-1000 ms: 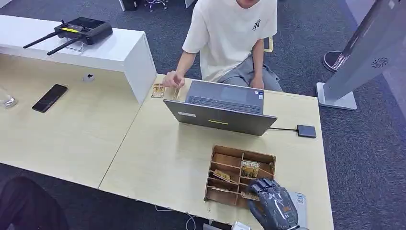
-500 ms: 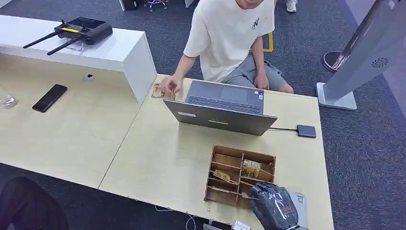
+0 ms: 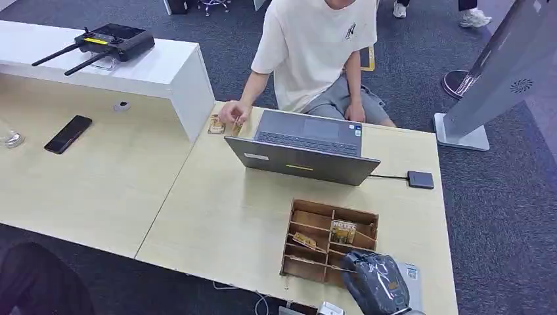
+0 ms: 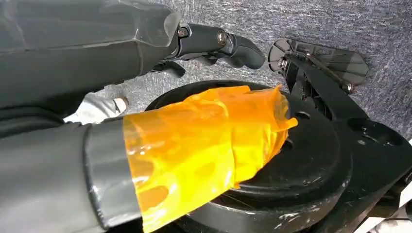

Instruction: Pass the card to the sensor for recognition and then transmit it.

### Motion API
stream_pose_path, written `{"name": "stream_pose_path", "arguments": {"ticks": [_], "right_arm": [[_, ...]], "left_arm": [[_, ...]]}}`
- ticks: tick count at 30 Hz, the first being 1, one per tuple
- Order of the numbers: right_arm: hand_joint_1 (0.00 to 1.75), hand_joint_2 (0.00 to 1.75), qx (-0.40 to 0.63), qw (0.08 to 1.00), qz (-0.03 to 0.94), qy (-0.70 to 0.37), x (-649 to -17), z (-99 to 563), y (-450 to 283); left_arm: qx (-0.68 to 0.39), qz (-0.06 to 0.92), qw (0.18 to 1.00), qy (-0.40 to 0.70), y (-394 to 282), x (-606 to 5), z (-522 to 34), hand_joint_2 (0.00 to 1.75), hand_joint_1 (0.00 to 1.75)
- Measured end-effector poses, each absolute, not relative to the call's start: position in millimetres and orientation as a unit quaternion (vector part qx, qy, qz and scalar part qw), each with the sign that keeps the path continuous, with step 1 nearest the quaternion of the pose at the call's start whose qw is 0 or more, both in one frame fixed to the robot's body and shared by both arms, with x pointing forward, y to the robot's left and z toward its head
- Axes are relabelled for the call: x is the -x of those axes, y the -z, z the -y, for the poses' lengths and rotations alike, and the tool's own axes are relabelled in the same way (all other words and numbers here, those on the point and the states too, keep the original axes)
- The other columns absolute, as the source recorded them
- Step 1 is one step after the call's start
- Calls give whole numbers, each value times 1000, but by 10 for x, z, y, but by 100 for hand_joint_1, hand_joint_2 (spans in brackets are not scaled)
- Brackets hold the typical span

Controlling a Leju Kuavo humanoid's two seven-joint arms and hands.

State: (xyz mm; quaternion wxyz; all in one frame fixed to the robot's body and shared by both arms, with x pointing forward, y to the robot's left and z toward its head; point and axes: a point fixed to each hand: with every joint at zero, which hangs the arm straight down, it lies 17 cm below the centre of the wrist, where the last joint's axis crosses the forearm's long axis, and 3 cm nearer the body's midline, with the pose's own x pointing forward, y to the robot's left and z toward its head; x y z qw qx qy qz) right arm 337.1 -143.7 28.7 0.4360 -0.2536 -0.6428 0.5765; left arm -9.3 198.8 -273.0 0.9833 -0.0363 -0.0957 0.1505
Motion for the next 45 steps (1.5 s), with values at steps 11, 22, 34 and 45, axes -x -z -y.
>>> {"name": "stream_pose_path", "arguments": {"ticks": [11, 22, 34, 45], "right_arm": [[175, 175, 248, 452, 652, -556, -3452, 1424, -424], [175, 175, 196, 518, 672, -492, -3736, 1423, -797], [175, 175, 187, 510, 716, -439, -4010, 1515, -1346], [175, 175, 147, 501, 760, -386, -4185, 1515, -1772]], "left_arm": [[35, 96, 983, -150, 2730, 95, -1985, 0, 0], [31, 95, 983, -155, 2733, 93, -1993, 0, 0], [25, 95, 982, -161, 2734, 93, -1987, 0, 0], [20, 102, 981, -164, 2731, 75, -2001, 0, 0]]}}
